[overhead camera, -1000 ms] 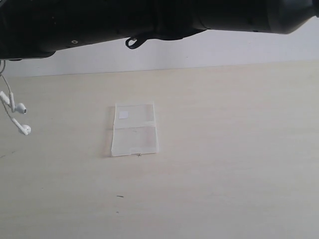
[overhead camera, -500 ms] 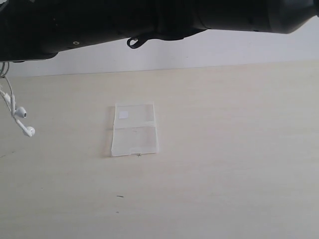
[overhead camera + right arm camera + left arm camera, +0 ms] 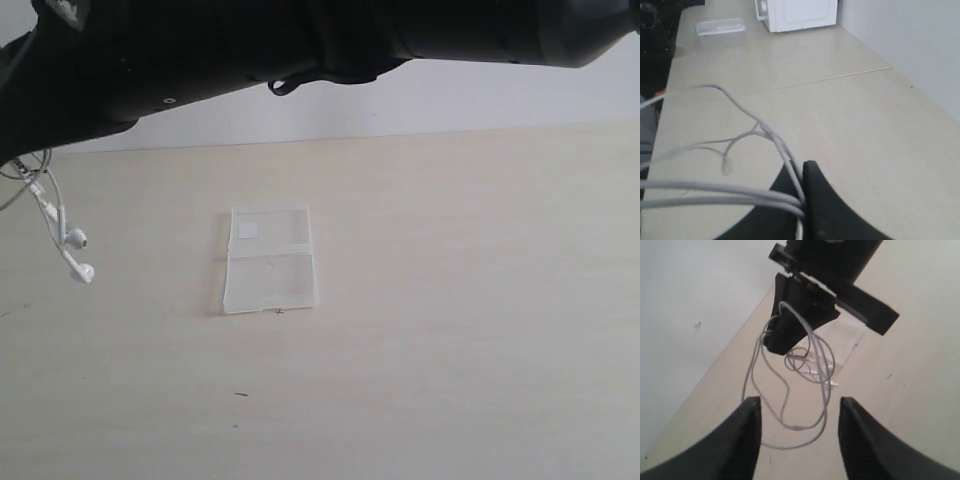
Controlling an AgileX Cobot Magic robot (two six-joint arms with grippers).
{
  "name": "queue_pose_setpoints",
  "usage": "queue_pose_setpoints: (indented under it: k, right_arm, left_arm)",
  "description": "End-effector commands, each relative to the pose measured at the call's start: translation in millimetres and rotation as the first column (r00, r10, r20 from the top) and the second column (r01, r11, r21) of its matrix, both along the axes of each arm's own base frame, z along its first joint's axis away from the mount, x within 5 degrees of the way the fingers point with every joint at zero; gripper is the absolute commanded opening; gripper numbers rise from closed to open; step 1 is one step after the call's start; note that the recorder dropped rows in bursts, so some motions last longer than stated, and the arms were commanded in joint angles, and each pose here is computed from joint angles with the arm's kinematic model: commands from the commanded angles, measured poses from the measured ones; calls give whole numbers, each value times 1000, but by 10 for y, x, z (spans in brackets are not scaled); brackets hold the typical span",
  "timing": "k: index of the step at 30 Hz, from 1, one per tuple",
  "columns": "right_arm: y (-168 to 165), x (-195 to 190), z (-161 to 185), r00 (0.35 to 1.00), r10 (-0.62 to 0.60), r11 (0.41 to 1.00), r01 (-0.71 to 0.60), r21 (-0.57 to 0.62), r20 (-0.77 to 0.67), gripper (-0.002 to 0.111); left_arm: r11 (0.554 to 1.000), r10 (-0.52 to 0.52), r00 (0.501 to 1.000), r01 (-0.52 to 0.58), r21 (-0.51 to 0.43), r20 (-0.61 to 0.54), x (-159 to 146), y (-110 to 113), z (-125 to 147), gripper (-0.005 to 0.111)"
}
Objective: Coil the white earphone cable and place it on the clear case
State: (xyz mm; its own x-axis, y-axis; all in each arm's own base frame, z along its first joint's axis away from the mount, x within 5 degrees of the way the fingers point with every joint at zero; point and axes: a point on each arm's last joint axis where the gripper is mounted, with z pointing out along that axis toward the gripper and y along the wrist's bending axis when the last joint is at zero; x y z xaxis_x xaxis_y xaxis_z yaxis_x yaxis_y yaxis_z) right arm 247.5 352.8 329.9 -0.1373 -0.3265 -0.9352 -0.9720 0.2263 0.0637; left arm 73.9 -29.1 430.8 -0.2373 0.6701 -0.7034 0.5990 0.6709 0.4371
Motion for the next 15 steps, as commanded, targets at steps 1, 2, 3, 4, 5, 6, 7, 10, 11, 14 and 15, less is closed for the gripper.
queue_pose_setpoints:
  k: [1, 2, 3, 4, 5, 6, 7, 10, 11, 14, 15]
  right_arm:
    - [-51, 25, 1, 997, -7, 997, 12, -72, 71, 0]
    - [-58, 32, -11, 996, -5, 996, 13, -91, 88, 0]
    - [-72, 31, -6, 993, 2, 994, 11, -110, 114, 0]
    - [-86, 41, -14, 990, 2, 991, 17, -135, 141, 0]
    - [-128, 50, 12, 982, -5, 985, 37, -170, 187, 0]
    - [-144, 58, 19, 979, -13, 982, 51, -184, 202, 0]
    - [-195, 64, 51, 970, -19, 972, 75, -222, 244, 0]
    - [-299, 62, 89, 953, -11, 944, 109, -311, 302, 0]
    - [-364, 59, 107, 943, -2, 922, 130, -365, 332, 0]
    - [-480, 56, 118, 932, 16, 870, 166, -464, 363, 0]
    - [-509, 64, 113, 927, 20, 853, 180, -490, 375, 0]
  left_arm:
    - [1000, 22, 1000, -22, 14, 12, -51, 25, 19, 26]
    - [1000, 25, 999, -25, 11, 28, -57, 27, 31, 19]
    - [1000, 28, 998, -29, 10, 50, -64, 30, 47, 13]
    - [999, 36, 997, -36, 0, 75, -75, 33, 68, 6]
    - [998, 48, 994, -45, -35, 97, -76, 25, 94, 0]
    - [998, 47, 994, -42, -52, 104, -74, 16, 104, 0]
    - [996, 55, 993, -47, -78, 102, -72, 9, 111, 0]
    - [991, 58, 993, -45, -126, 104, -71, -12, 129, 0]
    - [989, 49, 993, -34, -145, 107, -72, -27, 138, 0]
    - [982, 31, 993, -8, -190, 117, -76, -62, 162, 0]
    - [978, 21, 993, 4, -207, 115, -81, -78, 168, 0]
